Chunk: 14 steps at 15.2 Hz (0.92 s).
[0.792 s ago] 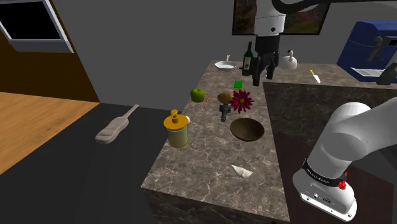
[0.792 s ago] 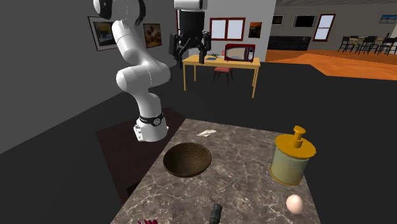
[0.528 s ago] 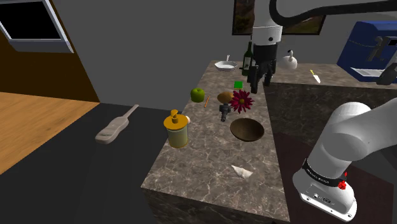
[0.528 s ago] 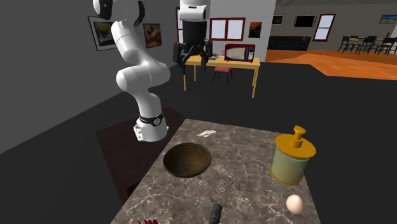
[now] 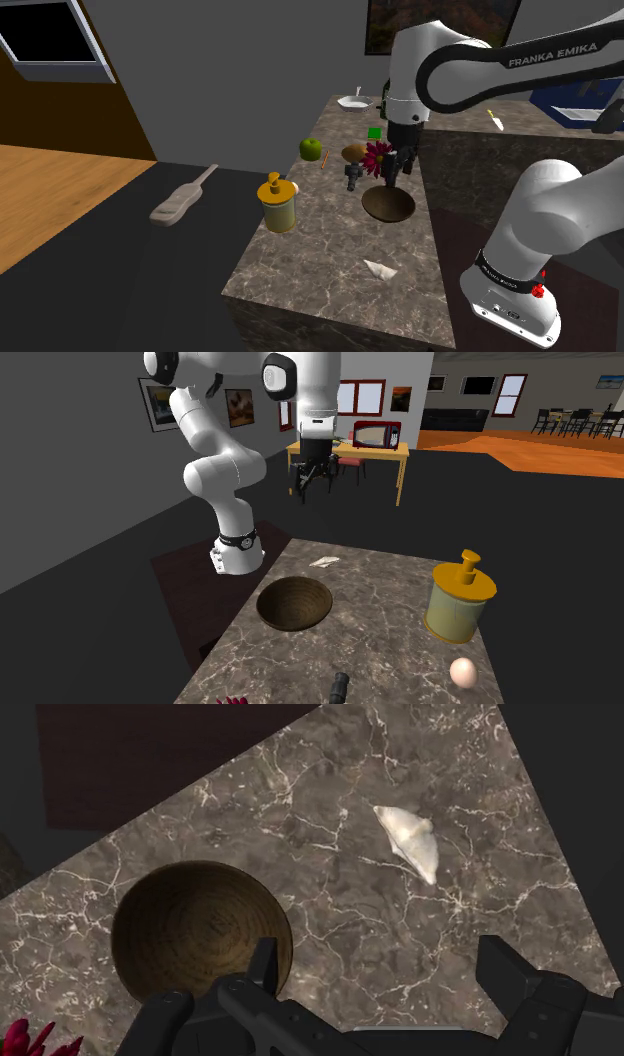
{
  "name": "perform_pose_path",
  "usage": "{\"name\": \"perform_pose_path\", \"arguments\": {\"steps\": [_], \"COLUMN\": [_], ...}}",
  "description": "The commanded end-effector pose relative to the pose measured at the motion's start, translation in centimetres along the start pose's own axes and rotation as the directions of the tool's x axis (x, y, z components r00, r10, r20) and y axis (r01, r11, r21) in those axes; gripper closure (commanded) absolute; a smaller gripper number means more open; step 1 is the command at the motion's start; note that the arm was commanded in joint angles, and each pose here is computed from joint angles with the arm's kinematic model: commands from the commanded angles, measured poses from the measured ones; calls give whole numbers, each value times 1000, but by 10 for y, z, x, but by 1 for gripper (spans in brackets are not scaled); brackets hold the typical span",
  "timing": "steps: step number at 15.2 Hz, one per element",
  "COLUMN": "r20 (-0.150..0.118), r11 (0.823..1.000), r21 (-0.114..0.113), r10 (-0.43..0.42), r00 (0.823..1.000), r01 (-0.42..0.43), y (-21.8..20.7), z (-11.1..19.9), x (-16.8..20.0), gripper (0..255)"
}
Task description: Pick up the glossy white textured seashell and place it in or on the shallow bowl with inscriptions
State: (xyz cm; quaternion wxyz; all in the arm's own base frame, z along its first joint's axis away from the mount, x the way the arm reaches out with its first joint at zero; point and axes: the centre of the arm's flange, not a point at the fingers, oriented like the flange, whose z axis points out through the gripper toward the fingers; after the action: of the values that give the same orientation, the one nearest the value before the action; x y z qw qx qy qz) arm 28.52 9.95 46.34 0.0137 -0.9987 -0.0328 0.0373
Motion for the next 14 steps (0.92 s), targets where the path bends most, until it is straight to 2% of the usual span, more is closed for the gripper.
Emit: {"name": "perform_pose_path", "arguments": {"steps": [1,7,14], "r20": [-10,-34,-61], "r11": [1000,995,981], "r21": [-3,-12,-25], "r10": [-26,-104,-194], "r00": [1000,994,979], "r01": [26,103,192], "y": [-7,-36,-69], "z": [25,99,186], "x": [-3,-9,-16], "gripper": [0,0,0]}}
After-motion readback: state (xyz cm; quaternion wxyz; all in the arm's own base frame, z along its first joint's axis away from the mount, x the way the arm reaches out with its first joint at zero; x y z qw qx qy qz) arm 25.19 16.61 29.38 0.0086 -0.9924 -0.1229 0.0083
